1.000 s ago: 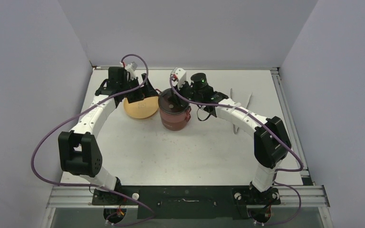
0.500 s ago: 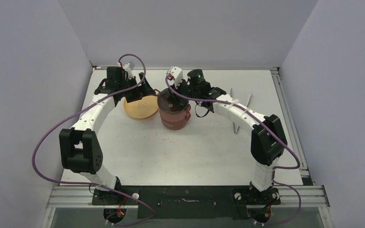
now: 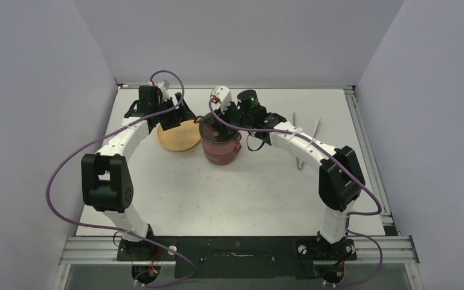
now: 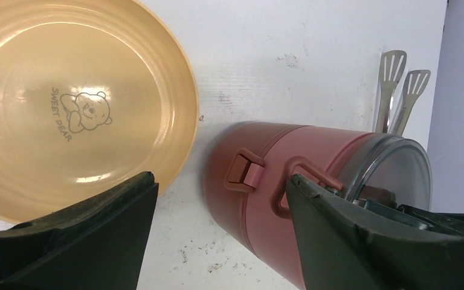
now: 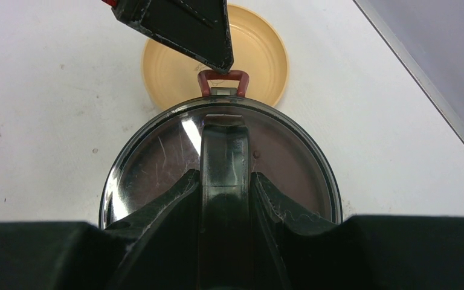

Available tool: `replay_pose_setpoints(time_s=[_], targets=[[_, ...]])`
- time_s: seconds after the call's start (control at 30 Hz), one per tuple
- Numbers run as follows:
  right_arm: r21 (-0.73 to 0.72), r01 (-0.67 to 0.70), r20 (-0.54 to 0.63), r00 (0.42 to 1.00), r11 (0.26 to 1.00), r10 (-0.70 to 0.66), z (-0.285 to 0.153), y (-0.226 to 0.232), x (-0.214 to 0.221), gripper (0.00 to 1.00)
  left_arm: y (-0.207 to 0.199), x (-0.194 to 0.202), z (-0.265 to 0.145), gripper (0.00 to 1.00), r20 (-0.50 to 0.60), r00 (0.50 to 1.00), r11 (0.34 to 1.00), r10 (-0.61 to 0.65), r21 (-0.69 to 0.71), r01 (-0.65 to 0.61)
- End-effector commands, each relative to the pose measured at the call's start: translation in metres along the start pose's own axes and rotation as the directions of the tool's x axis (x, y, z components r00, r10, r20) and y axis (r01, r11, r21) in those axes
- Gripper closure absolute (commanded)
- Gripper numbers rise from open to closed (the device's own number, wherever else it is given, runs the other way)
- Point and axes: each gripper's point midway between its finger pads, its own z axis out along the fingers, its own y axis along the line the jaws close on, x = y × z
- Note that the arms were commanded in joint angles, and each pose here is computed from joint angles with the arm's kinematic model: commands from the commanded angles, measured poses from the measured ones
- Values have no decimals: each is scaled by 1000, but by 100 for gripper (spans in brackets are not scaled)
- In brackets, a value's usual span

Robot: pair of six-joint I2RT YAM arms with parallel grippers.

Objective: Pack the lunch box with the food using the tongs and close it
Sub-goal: Close the fastener on the packing box.

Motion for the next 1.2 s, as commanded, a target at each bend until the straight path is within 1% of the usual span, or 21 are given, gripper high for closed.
replay_pose_setpoints(time_s=[0.0,0.13,0.37,0.6,0.8,0.9,1.03,1.17], targets=[[-22,-39,-201,979,999,33,4,18,69,86,-16,-21,5,22,57,998,999,22,45,-25],[-25,-39,-202,979,999,33,3,20,71,86,-14,-12,12,22,24,999,999,27,31,-28],[-27,-41,-198,980,999,35,4,21,72,86,-23,4,23,22,-28,999,997,38,61,-36],[-45,-43,-209,977,998,33,7,25,75,86,-28,6,25,23,-31,999,996,43,84,-41],[-76,-40,-279,960,996,17,12,33,93,87,-31,12,27,23,-60,995,994,75,86,-70],[-94,-37,-352,936,995,1,15,40,110,88,-32,18,31,23,-87,991,993,97,78,-90],[-104,-27,-432,901,994,-21,18,47,130,89,-27,21,31,23,-105,987,992,123,31,-121],[-89,-28,-462,887,996,-16,15,48,145,90,-22,22,29,23,-109,986,992,125,7,-125]])
